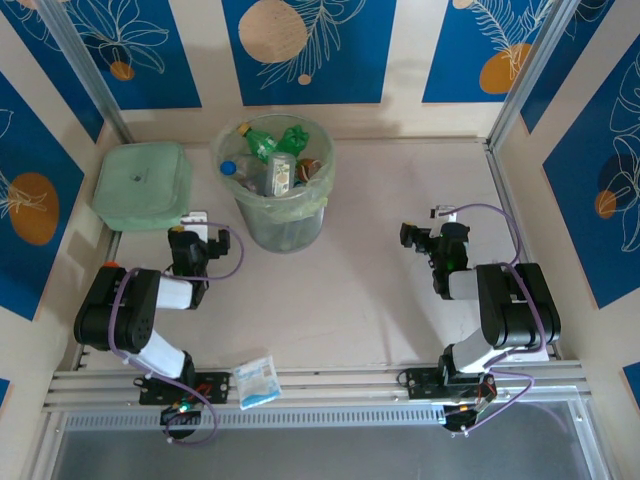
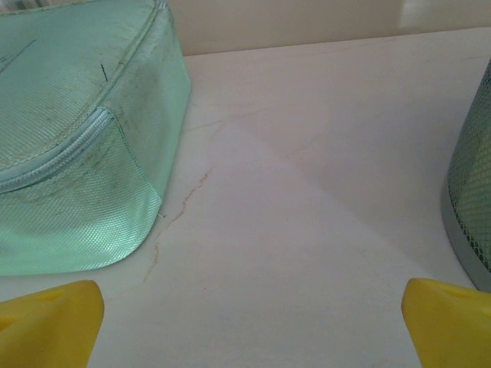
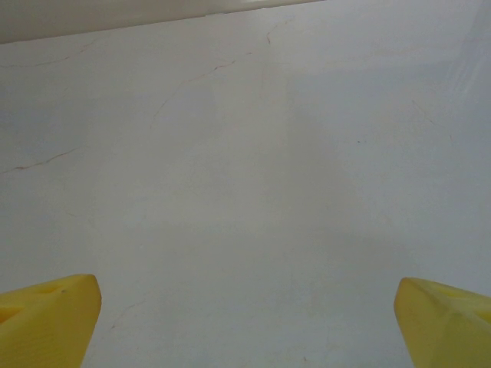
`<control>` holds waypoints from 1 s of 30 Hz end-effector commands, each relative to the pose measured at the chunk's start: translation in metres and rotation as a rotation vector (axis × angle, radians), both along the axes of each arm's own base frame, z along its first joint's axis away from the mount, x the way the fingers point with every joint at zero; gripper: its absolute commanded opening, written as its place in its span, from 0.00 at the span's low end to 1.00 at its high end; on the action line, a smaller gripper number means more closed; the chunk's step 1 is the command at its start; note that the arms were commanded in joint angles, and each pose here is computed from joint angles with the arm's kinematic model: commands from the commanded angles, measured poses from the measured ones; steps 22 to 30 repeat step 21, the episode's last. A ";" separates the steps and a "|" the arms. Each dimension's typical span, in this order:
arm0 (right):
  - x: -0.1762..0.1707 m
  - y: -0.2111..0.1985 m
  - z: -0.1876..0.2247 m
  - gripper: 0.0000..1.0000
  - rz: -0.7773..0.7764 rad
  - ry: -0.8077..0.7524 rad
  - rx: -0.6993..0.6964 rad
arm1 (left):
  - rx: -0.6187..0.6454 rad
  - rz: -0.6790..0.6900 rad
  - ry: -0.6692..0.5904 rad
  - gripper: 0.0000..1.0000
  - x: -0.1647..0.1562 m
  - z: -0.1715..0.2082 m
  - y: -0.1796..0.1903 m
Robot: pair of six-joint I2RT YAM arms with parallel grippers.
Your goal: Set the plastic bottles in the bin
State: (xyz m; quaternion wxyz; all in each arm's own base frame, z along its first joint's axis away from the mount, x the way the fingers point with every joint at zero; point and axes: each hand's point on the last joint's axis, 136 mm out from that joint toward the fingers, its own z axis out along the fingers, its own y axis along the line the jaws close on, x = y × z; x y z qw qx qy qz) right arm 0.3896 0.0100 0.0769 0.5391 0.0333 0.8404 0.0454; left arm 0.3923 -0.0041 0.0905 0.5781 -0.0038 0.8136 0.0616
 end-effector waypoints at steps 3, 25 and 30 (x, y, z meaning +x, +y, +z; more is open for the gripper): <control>0.007 0.005 0.017 0.99 0.023 -0.056 -0.002 | 0.001 -0.035 -0.016 0.99 0.003 0.003 -0.004; 0.007 0.007 0.018 0.99 0.035 -0.061 -0.007 | -0.001 -0.072 -0.008 0.99 0.004 0.003 -0.010; 0.007 0.007 0.018 0.99 0.035 -0.061 -0.007 | -0.001 -0.072 -0.008 0.99 0.004 0.003 -0.010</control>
